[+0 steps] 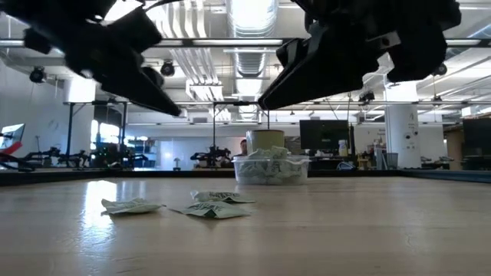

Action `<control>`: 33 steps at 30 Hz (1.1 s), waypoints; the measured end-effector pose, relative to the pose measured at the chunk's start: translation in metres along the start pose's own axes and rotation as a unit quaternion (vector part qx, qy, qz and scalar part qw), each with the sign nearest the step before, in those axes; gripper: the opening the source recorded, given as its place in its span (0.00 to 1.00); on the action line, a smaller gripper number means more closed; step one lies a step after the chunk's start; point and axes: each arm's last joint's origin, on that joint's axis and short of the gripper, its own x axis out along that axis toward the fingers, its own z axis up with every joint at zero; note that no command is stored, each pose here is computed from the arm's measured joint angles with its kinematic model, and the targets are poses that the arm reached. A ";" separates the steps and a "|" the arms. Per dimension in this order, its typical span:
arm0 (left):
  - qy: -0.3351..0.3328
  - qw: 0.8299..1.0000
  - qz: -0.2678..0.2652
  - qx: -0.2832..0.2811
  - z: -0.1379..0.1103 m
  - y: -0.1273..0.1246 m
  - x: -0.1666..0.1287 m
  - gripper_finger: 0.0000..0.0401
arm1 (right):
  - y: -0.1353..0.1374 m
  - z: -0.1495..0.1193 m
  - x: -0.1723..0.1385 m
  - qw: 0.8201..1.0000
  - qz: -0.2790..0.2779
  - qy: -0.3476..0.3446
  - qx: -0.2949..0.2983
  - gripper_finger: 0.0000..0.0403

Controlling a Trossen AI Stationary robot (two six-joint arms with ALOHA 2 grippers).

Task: Pick and place items into bin
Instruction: Put the green stevia packet into the transparent bin

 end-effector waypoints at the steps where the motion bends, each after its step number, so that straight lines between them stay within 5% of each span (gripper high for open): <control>1: 0.002 1.000 -0.008 -0.006 -0.005 -0.003 -0.004 0.47 | 0.000 0.000 0.002 1.000 -0.001 -0.005 -0.001 0.17; 19: -0.045 0.997 -0.058 -0.017 -0.035 -0.024 -0.029 0.47 | -0.006 -0.015 0.033 0.999 0.010 -0.028 0.027 0.39; 33: -0.038 0.998 -0.057 -0.010 -0.037 -0.024 -0.027 0.47 | -0.014 -0.039 0.082 0.997 0.052 0.007 0.052 0.39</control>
